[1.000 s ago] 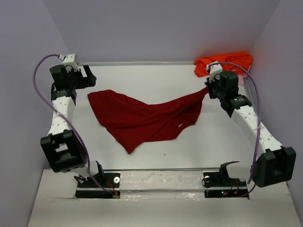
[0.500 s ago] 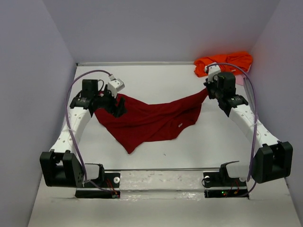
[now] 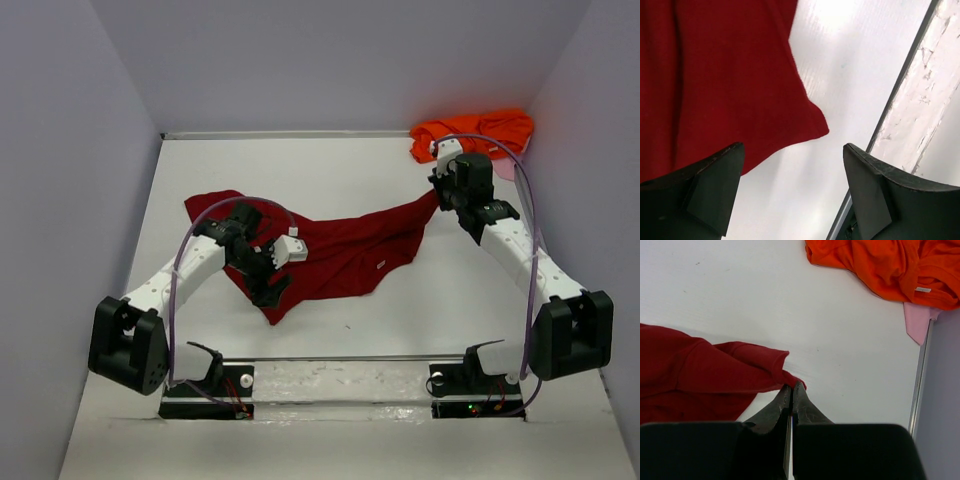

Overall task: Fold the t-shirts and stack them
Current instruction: Flatten out the crumpled T-shirt at the center of the board.

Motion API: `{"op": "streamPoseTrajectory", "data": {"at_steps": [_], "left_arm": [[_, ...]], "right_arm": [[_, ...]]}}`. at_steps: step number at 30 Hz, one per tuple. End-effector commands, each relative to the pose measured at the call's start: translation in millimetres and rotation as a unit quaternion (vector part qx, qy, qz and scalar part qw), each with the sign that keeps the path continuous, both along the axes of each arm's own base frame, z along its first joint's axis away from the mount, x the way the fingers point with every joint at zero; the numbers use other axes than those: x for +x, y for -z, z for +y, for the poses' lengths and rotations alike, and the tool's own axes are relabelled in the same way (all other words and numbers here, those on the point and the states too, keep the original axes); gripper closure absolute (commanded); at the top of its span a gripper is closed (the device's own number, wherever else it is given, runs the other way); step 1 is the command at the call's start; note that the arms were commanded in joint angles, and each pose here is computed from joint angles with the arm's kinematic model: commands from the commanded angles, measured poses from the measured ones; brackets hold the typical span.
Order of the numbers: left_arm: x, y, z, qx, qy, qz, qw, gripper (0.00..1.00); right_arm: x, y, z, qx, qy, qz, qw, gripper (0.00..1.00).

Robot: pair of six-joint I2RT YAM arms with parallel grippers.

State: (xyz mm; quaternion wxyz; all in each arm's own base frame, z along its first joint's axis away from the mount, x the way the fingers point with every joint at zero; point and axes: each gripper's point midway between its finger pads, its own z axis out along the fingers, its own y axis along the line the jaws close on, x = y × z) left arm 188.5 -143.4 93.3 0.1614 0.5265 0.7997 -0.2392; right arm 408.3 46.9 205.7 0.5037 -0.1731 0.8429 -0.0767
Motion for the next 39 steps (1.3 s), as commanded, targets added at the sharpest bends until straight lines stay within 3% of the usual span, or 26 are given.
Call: {"op": "streamPoseTrajectory", "data": {"at_steps": [1, 10, 12, 20, 31, 39], "left_arm": [[-22, 1, 2, 0.035, 0.033, 0.012, 0.999, 0.11], [-33, 46, 0, 0.142, 0.059, 0.004, 0.988, 0.13], [-34, 48, -3, 0.141, 0.062, 0.009, 0.988, 0.17], [-17, 52, -6, 0.166, 0.049, -0.027, 0.984, 0.18], [-32, 76, -18, 0.202, 0.074, -0.012, 0.976, 0.18], [-32, 78, -16, 0.226, 0.078, -0.013, 0.971, 0.35]], "right_arm": [[10, -15, -5, -0.001, 0.012, -0.031, 0.999, 1.00], [9, -18, -5, 0.001, 0.013, -0.035, 0.999, 1.00], [9, -18, -5, 0.001, 0.014, -0.035, 0.999, 1.00], [9, -19, -3, 0.006, 0.011, -0.036, 0.999, 1.00], [8, -19, -7, 0.005, 0.013, -0.036, 0.999, 1.00], [8, -17, -6, 0.005, 0.009, -0.032, 0.999, 1.00]]}}
